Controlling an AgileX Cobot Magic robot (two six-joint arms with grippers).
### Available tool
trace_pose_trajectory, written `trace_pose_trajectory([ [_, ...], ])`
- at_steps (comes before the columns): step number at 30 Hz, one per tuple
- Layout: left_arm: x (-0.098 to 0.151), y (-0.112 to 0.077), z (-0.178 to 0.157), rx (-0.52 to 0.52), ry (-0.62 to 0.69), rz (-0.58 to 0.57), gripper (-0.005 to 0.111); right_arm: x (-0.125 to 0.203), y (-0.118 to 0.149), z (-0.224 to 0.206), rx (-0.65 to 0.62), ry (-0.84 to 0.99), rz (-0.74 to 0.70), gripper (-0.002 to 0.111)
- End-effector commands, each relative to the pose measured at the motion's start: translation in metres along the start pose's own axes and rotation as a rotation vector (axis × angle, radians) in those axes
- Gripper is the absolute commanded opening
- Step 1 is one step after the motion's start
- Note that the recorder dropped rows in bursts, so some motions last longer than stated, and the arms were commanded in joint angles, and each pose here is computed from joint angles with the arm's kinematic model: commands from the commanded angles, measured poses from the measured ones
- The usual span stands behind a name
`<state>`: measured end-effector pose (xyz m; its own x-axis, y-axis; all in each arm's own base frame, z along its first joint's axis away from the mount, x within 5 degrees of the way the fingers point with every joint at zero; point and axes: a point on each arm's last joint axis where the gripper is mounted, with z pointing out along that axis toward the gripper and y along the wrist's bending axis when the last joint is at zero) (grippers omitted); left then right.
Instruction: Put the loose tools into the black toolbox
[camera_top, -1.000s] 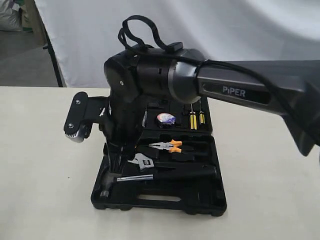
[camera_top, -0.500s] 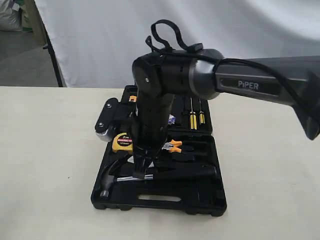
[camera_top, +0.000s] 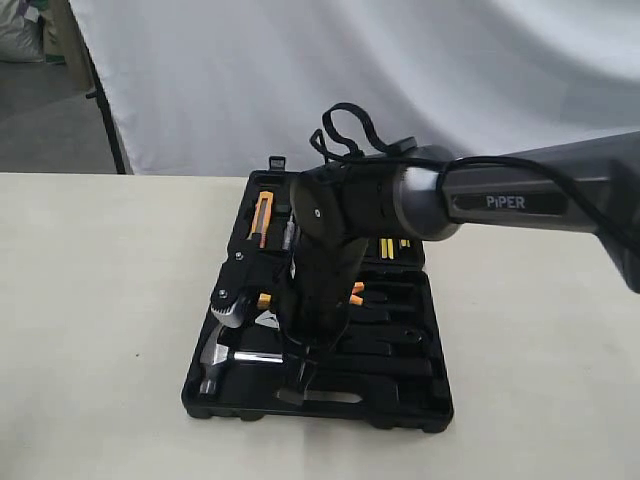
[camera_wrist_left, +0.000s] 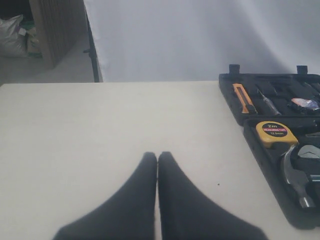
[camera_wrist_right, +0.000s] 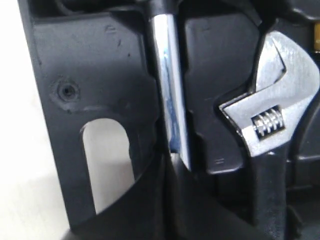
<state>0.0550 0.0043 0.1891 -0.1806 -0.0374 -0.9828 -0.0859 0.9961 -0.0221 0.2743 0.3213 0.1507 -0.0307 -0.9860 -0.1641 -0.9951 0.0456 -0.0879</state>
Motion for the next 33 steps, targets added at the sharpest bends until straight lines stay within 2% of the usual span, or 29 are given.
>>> trace_pose_trajectory([
  [1, 0.0, 0.0, 0.0, 0.007, -0.002, -0.007, 0.001, 0.003, -0.001, 0.003, 0.004, -0.001, 0.0, 0.0],
  [8, 0.0, 0.0, 0.0, 0.007, -0.002, -0.007, 0.001, 0.001, -0.003, 0.003, 0.021, -0.021, 0.0, 0.0],
  [18, 0.0, 0.0, 0.0, 0.007, -0.002, -0.007, 0.001, -0.011, -0.009, 0.002, 0.085, -0.153, 0.038, 0.0],
  [28, 0.0, 0.0, 0.0, 0.007, -0.002, -0.007, 0.001, -0.015, -0.005, 0.001, 0.035, -0.199, 0.068, 0.0],
  [33, 0.0, 0.0, 0.0, 0.007, -0.002, -0.007, 0.001, -0.013, -0.004, 0.017, 0.011, -0.172, 0.074, 0.0],
])
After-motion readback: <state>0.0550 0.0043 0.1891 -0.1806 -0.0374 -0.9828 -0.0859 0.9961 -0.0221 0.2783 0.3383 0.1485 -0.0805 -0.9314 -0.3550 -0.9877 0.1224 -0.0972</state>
